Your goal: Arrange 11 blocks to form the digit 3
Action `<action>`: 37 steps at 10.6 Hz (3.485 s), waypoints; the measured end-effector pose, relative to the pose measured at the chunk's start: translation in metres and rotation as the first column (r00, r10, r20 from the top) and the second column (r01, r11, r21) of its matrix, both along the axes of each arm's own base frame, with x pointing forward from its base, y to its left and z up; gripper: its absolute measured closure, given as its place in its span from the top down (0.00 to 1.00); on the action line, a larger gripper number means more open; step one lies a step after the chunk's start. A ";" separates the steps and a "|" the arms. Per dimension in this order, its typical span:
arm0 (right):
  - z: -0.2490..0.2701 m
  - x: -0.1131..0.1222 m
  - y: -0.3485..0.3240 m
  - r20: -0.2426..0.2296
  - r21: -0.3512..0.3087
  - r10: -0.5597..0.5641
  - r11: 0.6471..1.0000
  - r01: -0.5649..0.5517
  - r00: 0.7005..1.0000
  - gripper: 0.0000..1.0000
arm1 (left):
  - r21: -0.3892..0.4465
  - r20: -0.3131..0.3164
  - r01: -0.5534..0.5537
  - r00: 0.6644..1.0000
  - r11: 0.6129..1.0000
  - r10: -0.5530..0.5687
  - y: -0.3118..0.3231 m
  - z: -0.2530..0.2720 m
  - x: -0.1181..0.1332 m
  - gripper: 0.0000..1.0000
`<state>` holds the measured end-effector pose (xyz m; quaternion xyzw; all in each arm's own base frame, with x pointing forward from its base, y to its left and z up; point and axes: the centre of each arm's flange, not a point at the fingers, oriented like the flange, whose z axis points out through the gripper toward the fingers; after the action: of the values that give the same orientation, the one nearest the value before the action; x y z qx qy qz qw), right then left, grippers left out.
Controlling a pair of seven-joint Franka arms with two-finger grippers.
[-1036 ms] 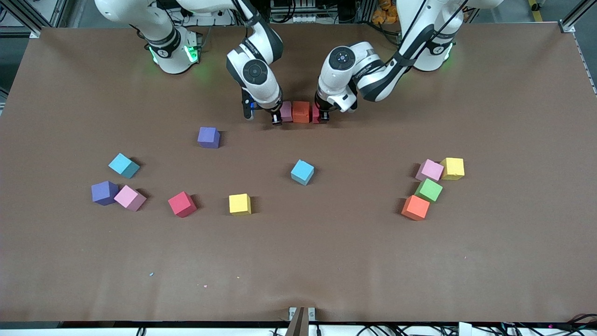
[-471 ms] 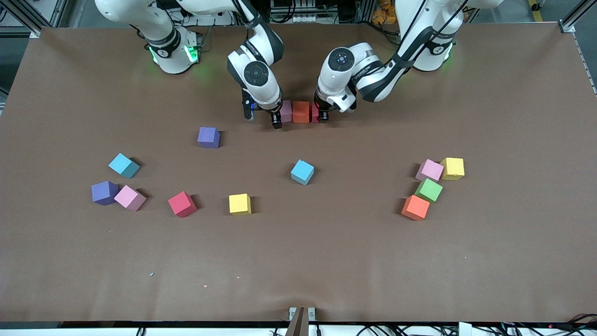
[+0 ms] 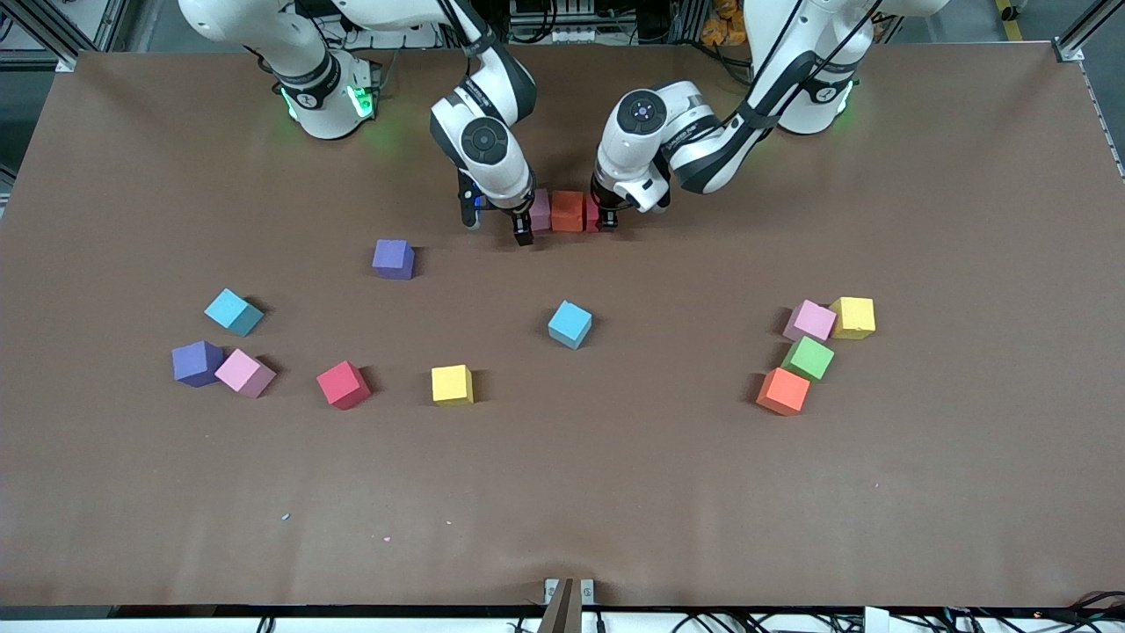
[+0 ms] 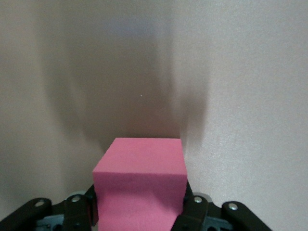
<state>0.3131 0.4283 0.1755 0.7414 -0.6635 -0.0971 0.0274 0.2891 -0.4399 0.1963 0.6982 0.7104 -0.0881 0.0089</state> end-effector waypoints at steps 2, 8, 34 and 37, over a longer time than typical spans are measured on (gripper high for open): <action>0.001 0.001 0.001 0.002 0.003 -0.002 1.000 0.002 1.000 1.00 | -0.006 0.001 -0.002 1.000 1.000 0.002 -0.003 0.001 0.002 0.60; 0.006 0.007 0.000 -0.008 -0.002 -0.009 1.000 0.009 1.000 1.00 | -0.020 0.002 0.000 1.000 1.000 0.000 -0.011 0.003 0.005 0.60; 0.138 0.147 -0.070 0.094 0.094 0.305 0.945 -0.314 0.948 1.00 | 0.013 0.074 0.078 0.994 0.997 -0.079 -0.033 0.049 0.008 1.00; 0.155 0.184 -0.089 0.201 0.054 0.559 0.814 -0.579 0.805 1.00 | 0.008 0.131 0.135 0.982 0.991 -0.135 -0.037 0.080 0.029 1.00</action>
<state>0.4975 0.3395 0.3306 0.9121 -0.4037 -0.0560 -0.0451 0.3181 -0.4766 0.2767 0.7490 0.6593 -0.0427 0.0499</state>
